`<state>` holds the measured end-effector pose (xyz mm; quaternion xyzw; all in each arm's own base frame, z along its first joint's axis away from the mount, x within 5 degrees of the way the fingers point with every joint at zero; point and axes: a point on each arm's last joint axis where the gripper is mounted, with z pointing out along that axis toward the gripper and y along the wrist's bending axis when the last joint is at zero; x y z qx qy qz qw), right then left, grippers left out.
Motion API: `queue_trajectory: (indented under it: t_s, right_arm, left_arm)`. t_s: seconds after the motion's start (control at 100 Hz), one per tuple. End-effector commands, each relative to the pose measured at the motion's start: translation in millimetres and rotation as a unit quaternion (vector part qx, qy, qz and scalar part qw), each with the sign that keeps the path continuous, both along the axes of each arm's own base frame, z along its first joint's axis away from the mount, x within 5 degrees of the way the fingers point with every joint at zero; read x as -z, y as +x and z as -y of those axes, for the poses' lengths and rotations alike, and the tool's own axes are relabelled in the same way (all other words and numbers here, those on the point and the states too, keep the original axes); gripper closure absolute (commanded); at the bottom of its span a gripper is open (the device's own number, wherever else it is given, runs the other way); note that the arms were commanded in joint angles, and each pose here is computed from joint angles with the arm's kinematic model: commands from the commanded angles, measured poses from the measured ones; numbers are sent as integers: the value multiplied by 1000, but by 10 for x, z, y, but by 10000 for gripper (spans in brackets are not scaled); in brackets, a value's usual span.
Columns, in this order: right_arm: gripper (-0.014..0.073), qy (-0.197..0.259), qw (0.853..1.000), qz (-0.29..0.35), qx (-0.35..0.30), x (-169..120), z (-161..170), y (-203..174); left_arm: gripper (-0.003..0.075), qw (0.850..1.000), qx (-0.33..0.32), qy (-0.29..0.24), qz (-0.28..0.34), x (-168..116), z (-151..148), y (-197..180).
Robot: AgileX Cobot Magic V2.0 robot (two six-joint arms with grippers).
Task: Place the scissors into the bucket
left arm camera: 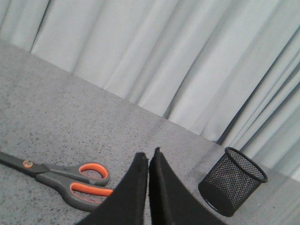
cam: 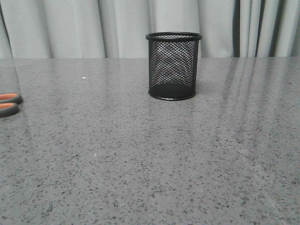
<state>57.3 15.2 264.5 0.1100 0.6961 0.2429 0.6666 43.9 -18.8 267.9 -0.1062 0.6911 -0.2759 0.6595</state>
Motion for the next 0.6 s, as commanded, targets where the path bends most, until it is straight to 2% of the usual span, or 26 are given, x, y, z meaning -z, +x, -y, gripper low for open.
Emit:
queue_trajectory:
  t_s: [0.0,0.15,0.31,0.43,0.59]
  right_arm:
    - [638,-18,1000,-5,6,-282,1,122]
    - [639,-57,991,-118,-41,-431,-93,422]
    - [640,-80,978,-178,-74,-616,-160,696]
    - [640,-117,968,-200,-101,-718,-200,863]
    - [640,-136,961,-209,-117,-823,-225,994]
  left_arm:
    - [741,999,-1,26,22,-334,2,15]
    - [741,988,44,143,-24,-645,77,104]
    - [741,972,51,215,-73,-918,73,304]
    - [741,961,49,251,-102,-1008,56,470]
    - [741,958,54,254,-125,-1061,67,672]
